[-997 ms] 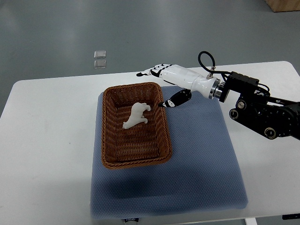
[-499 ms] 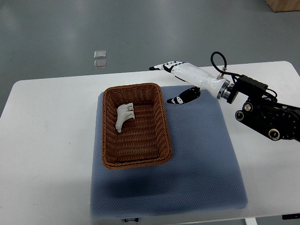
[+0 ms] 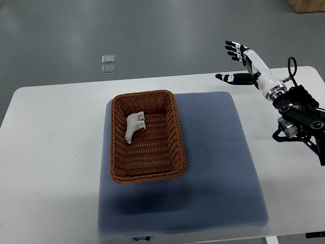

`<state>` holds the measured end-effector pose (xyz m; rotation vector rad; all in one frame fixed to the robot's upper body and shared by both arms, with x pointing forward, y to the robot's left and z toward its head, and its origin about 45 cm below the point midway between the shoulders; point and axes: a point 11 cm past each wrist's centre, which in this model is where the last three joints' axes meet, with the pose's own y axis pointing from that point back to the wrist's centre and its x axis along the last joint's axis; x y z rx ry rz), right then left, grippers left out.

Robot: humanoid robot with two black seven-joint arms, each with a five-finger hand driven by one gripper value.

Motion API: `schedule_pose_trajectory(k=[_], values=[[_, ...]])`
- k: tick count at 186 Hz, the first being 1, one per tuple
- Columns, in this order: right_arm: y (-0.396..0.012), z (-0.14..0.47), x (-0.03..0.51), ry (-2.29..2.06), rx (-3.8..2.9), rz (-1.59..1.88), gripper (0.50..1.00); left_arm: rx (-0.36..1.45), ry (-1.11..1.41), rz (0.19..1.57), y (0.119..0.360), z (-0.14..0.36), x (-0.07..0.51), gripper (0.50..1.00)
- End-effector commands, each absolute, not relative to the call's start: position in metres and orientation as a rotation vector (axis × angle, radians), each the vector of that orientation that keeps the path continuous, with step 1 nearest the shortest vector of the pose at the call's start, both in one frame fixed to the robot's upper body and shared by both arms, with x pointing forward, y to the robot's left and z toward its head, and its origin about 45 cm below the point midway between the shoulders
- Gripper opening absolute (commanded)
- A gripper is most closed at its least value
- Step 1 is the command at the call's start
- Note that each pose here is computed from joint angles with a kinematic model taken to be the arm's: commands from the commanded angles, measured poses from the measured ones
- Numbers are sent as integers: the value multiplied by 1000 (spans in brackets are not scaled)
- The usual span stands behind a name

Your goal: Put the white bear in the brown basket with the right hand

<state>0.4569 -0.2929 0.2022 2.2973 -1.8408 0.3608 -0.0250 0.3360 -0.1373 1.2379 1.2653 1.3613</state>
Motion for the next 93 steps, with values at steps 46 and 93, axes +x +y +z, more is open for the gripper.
schedule_pose_trajectory(k=[46, 93], values=[[-340, 180, 453, -2097, 2279, -58, 919, 1238, 1265, 1361, 336, -137, -25, 1000], [-340, 167, 449, -2104, 2305, -233, 919, 1238, 1265, 1361, 336, -137, -25, 1000]])
